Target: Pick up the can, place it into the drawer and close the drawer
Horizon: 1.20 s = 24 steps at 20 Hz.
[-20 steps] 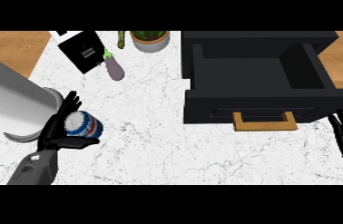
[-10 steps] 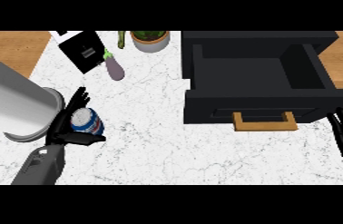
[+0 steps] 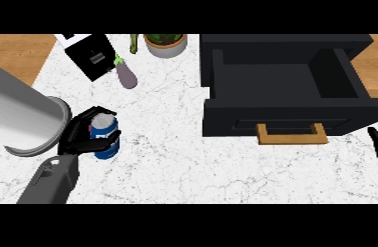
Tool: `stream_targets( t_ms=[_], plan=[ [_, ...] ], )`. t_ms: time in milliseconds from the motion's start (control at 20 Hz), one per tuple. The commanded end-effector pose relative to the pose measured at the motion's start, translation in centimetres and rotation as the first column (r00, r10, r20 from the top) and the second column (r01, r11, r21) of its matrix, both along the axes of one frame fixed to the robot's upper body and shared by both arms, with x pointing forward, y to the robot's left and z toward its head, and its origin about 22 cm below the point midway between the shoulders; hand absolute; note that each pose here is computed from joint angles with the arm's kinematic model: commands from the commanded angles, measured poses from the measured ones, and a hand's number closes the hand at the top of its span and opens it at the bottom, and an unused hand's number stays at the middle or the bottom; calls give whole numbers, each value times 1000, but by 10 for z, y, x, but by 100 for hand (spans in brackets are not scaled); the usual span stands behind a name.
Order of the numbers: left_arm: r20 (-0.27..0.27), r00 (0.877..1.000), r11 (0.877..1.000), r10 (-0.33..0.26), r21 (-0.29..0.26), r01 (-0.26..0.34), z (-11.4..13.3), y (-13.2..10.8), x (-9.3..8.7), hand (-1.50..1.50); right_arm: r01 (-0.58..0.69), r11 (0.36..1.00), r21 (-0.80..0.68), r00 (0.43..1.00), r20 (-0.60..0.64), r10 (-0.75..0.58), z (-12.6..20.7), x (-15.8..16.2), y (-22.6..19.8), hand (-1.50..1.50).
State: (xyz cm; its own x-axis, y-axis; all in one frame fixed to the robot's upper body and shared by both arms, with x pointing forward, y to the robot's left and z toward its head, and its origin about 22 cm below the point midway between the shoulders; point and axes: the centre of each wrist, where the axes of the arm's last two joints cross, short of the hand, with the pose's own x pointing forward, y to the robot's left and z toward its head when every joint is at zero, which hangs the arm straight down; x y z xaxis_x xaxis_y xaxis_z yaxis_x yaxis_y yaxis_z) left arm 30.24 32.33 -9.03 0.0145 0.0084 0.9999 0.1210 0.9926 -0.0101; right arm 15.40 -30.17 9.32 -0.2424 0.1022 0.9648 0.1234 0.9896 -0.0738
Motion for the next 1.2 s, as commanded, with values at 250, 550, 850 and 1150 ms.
stream_targets(
  t_ms=[250, 550, 850, 1150],
  plan=[
    [5, 971, 970, 239, -51, -239, 5, -25, -1, 150, 3, 1000, -6, 1000, -4, -3, 10, -18, -3, -150],
    [71, 967, 968, 245, -73, -240, 20, -66, -21, 150, 20, 1000, 6, 1000, 7, -20, -1, -8, 3, -150],
    [118, 979, 985, 168, -46, -164, 80, -72, 7, 150, 27, 999, -18, 1000, 1, -27, 9, -12, 7, -150],
    [193, 975, 994, 107, 0, -109, 133, -109, 30, 150, 14, 1000, 4, 1000, 22, -14, -3, -17, 4, -150]
  ],
)
